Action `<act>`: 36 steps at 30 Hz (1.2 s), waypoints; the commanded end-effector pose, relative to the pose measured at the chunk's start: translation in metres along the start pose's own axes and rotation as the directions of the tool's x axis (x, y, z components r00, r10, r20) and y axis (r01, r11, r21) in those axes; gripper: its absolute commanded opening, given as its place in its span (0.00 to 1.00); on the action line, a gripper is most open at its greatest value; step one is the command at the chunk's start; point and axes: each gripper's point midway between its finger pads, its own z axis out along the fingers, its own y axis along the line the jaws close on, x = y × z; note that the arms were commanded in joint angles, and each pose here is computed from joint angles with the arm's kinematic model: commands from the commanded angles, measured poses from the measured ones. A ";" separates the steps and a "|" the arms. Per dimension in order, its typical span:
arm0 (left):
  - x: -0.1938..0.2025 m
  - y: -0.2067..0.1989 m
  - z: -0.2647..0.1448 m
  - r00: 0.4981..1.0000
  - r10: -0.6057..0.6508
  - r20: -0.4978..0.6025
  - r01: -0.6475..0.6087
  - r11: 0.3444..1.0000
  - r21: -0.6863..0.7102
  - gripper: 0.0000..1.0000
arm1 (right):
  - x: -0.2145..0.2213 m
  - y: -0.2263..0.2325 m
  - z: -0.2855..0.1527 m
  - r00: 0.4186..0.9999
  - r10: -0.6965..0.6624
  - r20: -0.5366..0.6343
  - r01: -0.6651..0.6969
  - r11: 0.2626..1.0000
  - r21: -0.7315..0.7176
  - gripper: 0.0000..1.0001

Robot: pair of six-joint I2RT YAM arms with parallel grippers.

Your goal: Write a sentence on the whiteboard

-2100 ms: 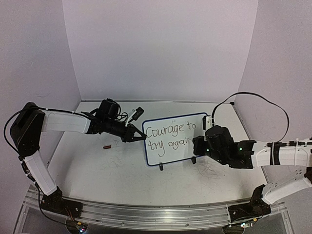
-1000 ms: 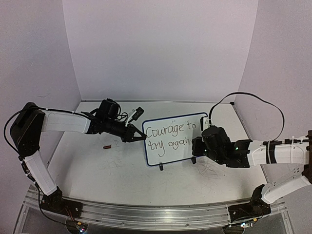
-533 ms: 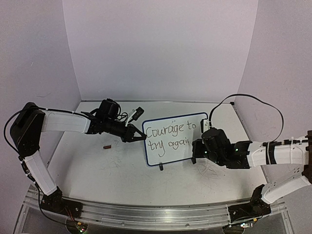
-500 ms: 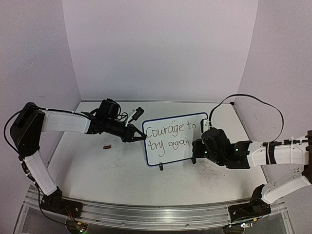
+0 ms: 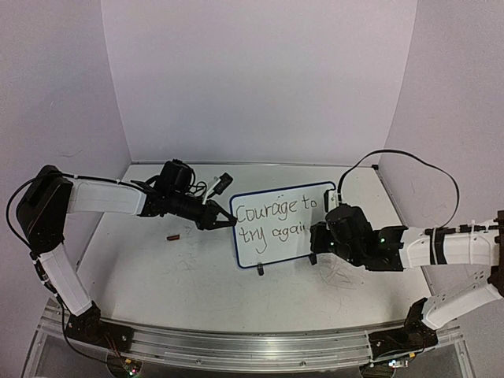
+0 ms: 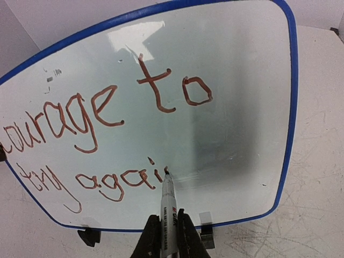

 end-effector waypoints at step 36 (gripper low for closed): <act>0.022 -0.002 0.004 0.997 0.003 -0.080 -0.004 1.000 -0.022 0.00 | 0.015 -0.014 0.003 0.999 0.035 -0.024 -0.034 0.998 0.057 0.00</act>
